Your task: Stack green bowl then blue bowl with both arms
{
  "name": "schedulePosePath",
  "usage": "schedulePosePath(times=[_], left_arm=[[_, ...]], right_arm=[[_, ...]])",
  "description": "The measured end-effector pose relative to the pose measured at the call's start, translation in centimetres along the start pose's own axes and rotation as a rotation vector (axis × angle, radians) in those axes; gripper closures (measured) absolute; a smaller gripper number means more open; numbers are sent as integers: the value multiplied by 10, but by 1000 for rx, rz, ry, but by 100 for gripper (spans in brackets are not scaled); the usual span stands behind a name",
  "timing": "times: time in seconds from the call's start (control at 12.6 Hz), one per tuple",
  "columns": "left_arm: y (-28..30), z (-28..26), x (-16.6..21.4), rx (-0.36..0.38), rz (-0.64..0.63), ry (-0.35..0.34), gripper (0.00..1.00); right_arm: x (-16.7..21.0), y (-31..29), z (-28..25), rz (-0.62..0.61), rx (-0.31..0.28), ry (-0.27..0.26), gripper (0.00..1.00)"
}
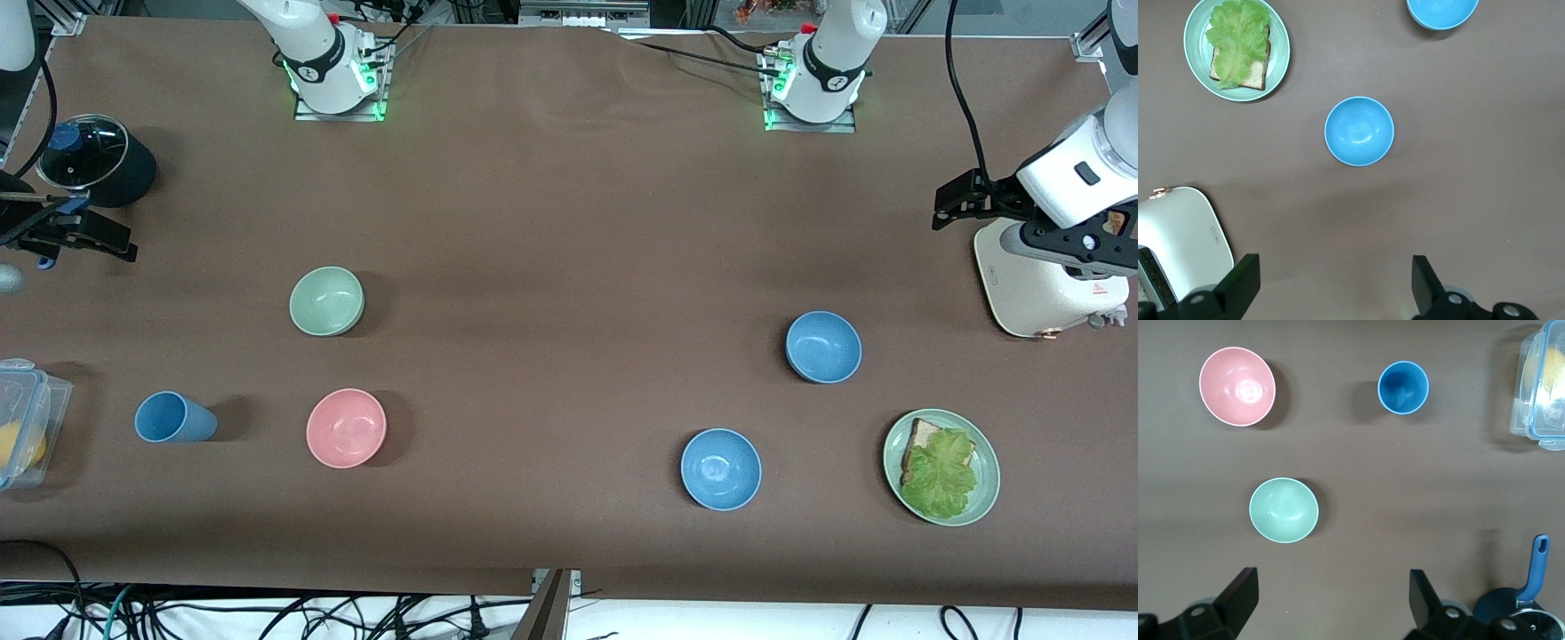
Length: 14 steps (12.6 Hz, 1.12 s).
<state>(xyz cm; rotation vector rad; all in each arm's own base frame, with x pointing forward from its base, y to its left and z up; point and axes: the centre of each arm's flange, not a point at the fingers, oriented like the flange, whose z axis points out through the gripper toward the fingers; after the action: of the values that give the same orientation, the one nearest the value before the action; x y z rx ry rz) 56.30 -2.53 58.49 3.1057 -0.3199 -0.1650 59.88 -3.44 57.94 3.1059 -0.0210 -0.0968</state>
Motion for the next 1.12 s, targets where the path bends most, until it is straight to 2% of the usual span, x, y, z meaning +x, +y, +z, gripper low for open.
schedulePosePath(times=[1.12], left_arm=[[0,0,0,0,0,-2,0]], right_arm=[[2,0,5,0,0,-8,0]])
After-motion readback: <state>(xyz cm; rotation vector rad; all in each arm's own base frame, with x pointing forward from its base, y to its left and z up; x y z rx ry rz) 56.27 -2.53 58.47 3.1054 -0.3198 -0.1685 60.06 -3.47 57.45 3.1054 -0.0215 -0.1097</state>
